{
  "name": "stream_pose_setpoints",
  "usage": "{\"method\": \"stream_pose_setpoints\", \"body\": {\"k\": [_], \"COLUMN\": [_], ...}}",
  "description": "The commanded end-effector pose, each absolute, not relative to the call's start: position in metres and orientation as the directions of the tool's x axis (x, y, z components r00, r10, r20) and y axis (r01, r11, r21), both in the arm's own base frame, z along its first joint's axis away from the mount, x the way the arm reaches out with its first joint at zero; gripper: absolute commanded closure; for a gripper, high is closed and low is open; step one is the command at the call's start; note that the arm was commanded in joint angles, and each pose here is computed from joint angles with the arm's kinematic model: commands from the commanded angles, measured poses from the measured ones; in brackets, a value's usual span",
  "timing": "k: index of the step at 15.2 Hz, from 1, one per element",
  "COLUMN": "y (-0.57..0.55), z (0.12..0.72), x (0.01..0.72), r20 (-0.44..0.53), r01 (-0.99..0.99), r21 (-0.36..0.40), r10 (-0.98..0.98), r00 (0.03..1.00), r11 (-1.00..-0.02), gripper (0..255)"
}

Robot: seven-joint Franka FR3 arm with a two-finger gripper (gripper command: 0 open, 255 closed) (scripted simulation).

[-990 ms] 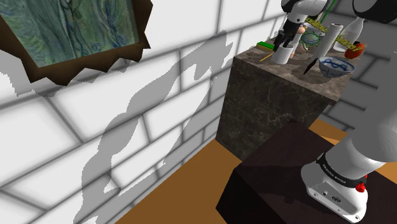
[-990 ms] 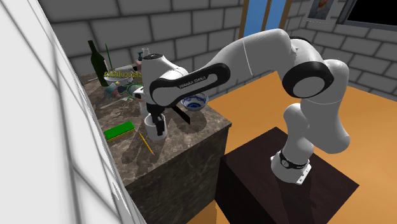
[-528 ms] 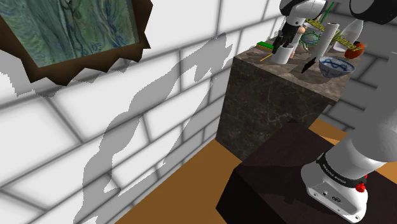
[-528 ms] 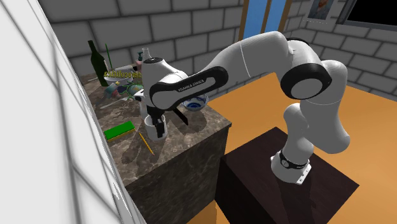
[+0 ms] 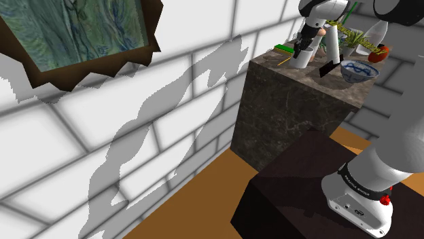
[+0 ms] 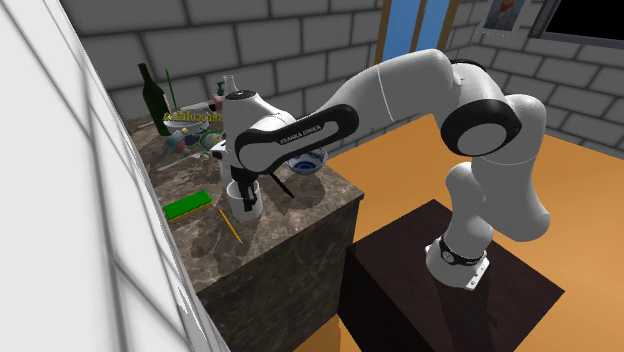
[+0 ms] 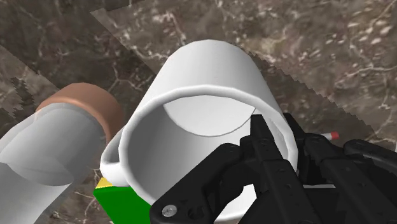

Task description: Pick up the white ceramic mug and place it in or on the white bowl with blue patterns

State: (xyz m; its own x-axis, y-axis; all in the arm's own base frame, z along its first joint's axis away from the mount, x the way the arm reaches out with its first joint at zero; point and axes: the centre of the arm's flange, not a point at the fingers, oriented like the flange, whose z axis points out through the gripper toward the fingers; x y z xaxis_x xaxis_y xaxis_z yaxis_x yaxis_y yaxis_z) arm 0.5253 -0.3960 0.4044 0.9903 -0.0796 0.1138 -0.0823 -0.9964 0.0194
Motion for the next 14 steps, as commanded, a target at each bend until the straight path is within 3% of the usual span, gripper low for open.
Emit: {"method": "stream_pose_setpoints", "body": {"k": [1, 14], "y": [-0.396, -0.396], "z": [0.404, 0.457], "x": [0.525, 0.525], "r20": [0.114, 0.114], "r01": [-0.082, -0.082], "r21": [0.020, 0.020], "r10": [-0.080, -0.080], "r00": [0.990, 0.990], "r11": [-0.996, -0.996], "gripper": [255, 255]}}
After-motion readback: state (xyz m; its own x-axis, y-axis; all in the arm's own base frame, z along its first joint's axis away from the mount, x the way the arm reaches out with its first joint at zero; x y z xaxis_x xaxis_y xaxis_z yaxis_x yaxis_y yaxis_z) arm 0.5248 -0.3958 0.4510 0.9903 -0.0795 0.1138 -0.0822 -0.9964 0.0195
